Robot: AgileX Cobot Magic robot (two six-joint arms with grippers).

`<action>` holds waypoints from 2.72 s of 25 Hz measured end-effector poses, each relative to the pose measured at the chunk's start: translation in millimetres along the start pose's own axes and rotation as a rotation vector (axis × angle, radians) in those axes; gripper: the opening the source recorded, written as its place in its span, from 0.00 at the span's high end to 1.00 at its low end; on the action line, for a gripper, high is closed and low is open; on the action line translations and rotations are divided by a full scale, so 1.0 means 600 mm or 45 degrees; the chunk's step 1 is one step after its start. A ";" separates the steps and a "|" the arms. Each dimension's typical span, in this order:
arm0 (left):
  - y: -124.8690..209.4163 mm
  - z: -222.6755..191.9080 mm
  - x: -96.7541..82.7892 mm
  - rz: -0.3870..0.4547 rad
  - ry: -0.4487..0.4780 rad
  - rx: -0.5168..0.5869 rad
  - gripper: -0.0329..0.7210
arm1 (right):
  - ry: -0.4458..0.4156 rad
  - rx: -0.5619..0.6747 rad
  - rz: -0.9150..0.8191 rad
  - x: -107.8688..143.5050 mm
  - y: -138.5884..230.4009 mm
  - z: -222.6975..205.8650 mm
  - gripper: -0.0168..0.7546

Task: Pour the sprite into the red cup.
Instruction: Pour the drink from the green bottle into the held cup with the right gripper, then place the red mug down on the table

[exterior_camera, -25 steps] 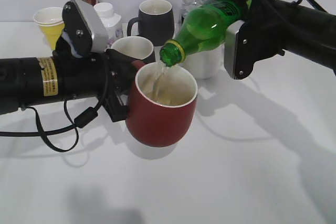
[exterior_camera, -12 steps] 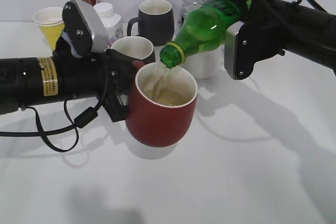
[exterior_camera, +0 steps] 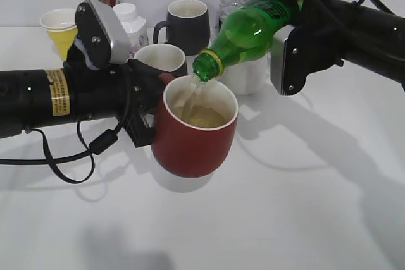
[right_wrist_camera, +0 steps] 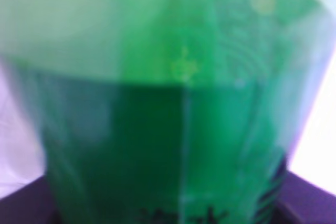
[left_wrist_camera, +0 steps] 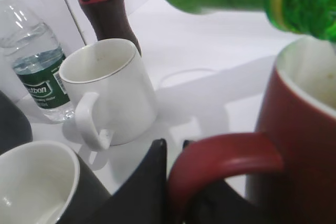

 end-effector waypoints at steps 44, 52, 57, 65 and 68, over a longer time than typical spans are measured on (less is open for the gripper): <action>-0.020 0.243 0.228 0.341 -0.850 -0.221 0.88 | 0.340 0.573 -2.128 0.026 0.121 0.019 0.42; 0.034 0.262 0.280 0.416 -0.979 -0.185 0.88 | 0.272 0.718 -2.198 0.070 0.116 0.038 0.42; 0.076 0.230 0.298 0.444 -0.931 -0.237 0.88 | 0.240 0.803 -2.182 0.094 0.113 0.054 0.43; 0.140 0.201 0.324 0.434 -0.942 -0.200 0.88 | 0.223 0.827 -2.147 0.115 0.113 0.049 0.43; 0.148 0.193 0.331 0.407 -0.935 -0.208 0.88 | 0.214 0.833 -2.147 0.120 0.112 0.048 0.43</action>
Point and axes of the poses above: a point on each arm's last joint axis where the gripper is mounted, z pointing back along that axis away from the gripper, x along the wrist's bending axis when the last joint is at zero, y = z × x, the point moved 7 cm from there along -z, pointing out along that axis toward the gripper, and after that the axes turned 12 degrees about z, right-handed, at the moved point
